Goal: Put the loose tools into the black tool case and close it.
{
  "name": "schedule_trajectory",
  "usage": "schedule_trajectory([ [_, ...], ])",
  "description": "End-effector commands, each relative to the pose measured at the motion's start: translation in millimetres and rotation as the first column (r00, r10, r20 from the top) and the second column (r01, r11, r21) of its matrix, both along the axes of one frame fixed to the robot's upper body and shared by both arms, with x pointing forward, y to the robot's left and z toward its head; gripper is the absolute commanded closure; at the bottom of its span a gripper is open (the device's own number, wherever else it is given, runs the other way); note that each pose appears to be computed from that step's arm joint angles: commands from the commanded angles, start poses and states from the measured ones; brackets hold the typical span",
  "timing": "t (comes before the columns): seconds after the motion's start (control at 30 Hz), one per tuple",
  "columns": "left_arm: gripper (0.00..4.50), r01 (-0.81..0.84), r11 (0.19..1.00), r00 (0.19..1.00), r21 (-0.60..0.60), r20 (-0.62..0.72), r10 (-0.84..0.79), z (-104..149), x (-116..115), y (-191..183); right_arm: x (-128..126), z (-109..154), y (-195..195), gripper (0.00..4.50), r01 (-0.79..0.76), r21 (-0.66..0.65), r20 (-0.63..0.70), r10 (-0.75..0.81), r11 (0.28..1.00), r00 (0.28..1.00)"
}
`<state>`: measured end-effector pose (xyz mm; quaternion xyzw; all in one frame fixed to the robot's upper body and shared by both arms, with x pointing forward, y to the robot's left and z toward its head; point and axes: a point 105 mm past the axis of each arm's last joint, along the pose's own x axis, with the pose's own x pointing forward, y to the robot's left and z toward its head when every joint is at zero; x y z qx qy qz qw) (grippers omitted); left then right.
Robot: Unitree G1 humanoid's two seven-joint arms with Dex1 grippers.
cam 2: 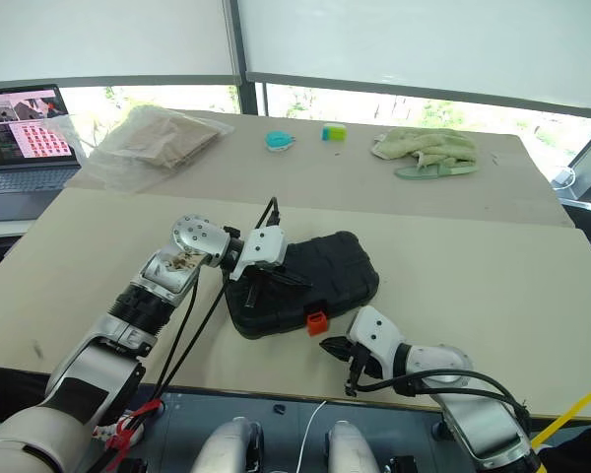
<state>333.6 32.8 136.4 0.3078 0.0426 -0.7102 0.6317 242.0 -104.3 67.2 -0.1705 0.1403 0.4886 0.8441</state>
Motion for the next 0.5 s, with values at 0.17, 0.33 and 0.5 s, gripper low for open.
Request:
schedule_trajectory([
  [0.17, 4.48, 0.007, 0.996, 1.0, 0.09, -0.029, -0.005, -19.5, -3.3, 4.9, 19.3, 3.3, 11.6, 4.5, 0.044, 0.037, 0.118, -0.048, 0.998, 0.992],
  [0.33, 4.48, 0.012, 0.996, 1.0, 0.091, -0.029, -0.009, -19.9, -3.2, 3.0, 30.8, 27.8, 15.1, 4.5, 0.09, 0.146, 0.247, -0.125, 0.985, 0.961],
  [0.5, 4.48, 0.017, 0.995, 1.0, 0.096, -0.027, -0.015, -24.5, -4.1, 0.8, 25.9, 47.2, 12.0, 4.5, 0.071, 0.206, 0.309, -0.134, 0.976, 0.942],
])
